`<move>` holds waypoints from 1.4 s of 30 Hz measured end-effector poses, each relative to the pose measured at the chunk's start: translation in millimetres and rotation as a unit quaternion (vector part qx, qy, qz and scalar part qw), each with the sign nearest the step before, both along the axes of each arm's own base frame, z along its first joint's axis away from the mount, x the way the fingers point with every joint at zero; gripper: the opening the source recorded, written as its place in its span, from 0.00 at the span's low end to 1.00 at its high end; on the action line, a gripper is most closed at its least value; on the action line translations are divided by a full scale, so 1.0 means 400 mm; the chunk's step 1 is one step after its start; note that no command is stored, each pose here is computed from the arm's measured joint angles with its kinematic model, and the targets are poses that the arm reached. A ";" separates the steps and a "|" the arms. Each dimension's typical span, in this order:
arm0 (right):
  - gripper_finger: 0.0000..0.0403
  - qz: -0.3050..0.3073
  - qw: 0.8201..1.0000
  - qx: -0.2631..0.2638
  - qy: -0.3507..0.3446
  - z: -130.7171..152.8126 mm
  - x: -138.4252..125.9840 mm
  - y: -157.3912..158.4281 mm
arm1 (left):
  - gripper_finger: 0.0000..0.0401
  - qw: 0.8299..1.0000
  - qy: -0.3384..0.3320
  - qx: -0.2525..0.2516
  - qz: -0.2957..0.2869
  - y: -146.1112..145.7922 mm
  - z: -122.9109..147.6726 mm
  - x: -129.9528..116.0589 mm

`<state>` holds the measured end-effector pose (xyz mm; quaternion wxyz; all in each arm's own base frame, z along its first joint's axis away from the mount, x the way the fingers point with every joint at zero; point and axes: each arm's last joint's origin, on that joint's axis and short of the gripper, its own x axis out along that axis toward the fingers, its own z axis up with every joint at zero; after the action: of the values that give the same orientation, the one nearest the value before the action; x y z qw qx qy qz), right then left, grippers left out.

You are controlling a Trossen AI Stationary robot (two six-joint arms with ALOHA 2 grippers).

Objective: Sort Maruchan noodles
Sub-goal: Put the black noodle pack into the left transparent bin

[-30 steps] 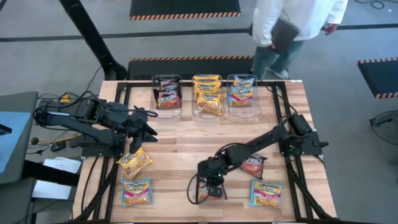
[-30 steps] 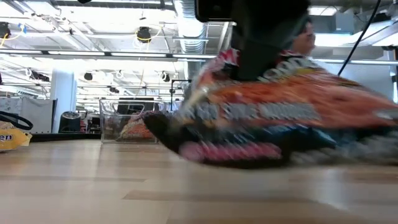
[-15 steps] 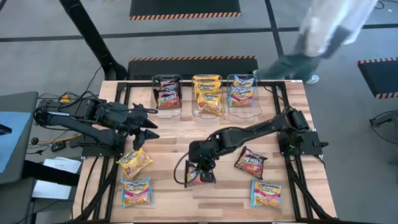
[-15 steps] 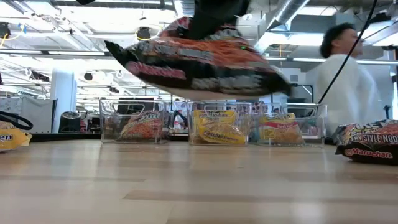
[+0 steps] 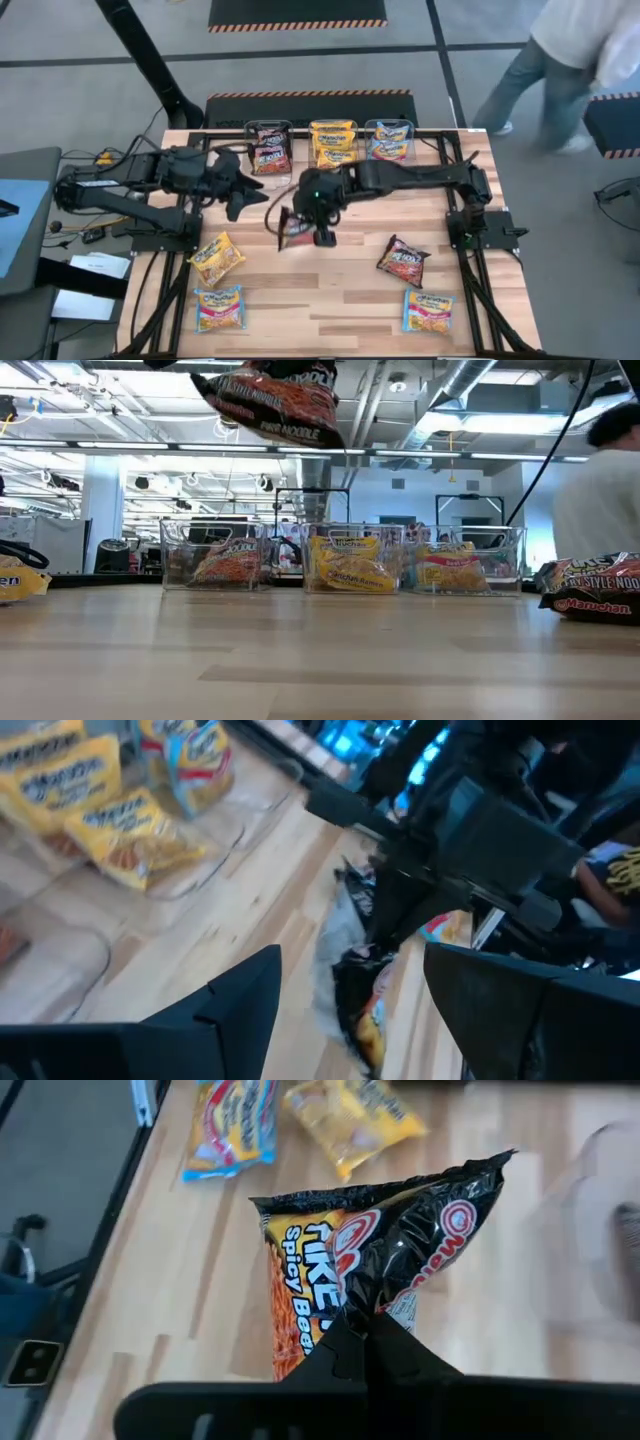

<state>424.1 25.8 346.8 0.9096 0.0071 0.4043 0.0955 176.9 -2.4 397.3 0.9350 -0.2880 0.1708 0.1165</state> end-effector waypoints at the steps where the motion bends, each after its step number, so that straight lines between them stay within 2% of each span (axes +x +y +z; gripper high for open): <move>1: 0.01 0.001 1.000 -0.006 -0.004 0.011 -0.002 -0.012 | 0.58 1.000 -0.005 0.003 -0.001 0.004 0.002 0.002; 11: 0.01 -0.002 0.998 -0.060 -0.034 0.091 -0.021 -0.107 | 0.58 0.999 0.012 0.038 0.016 0.043 -0.013 0.044; 16: 0.01 0.001 0.996 -0.076 -0.042 0.110 -0.028 -0.132 | 0.58 1.000 -0.004 0.026 -0.006 0.062 -0.012 0.064; 27: 0.01 0.042 0.990 -0.118 -0.066 0.157 -0.044 -0.130 | 0.58 0.999 0.006 0.041 -0.008 0.093 -0.022 0.081; 31: 0.01 0.052 0.988 -0.128 -0.068 0.166 -0.049 -0.130 | 0.58 0.998 -0.008 0.041 -0.037 0.095 -0.017 0.083; 34: 0.01 0.058 0.987 -0.134 -0.073 0.171 -0.050 -0.130 | 0.58 0.998 -0.018 0.037 -0.056 0.094 -0.013 0.083; 42: 0.01 0.061 0.985 -0.136 -0.090 0.180 -0.047 -0.125 | 0.58 0.998 -0.016 0.035 -0.057 0.095 -0.014 0.083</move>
<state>405.3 -24.4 418.9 0.9271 -0.1497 0.3300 0.0953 210.0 35.8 391.8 0.9523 -0.2466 0.1676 0.0646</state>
